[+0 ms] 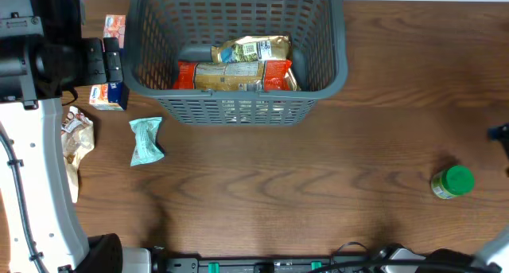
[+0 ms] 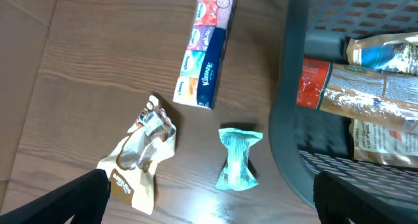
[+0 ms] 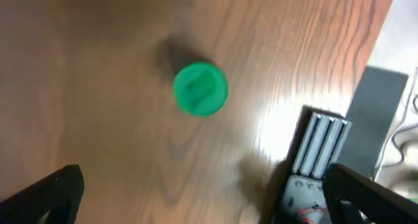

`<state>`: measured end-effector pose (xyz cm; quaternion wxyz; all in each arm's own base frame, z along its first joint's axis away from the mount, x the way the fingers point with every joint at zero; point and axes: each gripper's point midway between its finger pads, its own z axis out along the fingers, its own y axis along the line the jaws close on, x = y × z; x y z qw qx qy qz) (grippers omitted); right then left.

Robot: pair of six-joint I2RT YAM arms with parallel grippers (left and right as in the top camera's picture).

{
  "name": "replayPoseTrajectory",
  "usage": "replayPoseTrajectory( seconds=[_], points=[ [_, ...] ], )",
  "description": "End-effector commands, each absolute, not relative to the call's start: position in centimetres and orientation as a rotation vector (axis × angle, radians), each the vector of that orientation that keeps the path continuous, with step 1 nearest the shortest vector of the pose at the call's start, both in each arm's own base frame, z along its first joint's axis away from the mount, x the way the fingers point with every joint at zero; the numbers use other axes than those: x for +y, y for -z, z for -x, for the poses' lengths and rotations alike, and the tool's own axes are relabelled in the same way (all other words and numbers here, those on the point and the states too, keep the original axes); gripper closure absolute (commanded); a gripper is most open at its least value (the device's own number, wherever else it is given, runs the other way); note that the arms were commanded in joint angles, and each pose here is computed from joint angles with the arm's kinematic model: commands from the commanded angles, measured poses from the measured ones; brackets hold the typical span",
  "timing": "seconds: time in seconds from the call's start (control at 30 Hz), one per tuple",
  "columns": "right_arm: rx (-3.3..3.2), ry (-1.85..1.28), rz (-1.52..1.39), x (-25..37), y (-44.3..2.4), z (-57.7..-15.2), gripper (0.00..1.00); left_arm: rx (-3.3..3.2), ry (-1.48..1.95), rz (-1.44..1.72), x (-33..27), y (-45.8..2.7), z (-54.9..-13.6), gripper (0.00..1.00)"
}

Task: Pack container
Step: 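Lower the right gripper onto the green-capped jar and grasp it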

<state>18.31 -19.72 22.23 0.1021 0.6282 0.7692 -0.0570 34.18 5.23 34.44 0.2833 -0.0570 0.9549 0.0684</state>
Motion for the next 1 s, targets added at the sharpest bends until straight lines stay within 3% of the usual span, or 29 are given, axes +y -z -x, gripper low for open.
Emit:
replayPoseTrajectory(
  seconds=[0.0,0.6,0.97],
  points=[
    [2.320,0.124,-1.939,-19.7,-17.6,-17.6,0.01,2.550,-0.178,0.169,5.3,-34.7,-33.9,0.01],
    [2.391,0.038,-1.909,-20.6,-5.2,-19.6,0.01,2.557,-0.178,0.170,5.3,-34.6,-33.7,0.01],
    [2.369,0.016,-1.891,-21.0,-2.7,-20.4,0.02,2.557,-0.178,0.169,5.3,-34.6,-33.7,0.01]
  ],
)
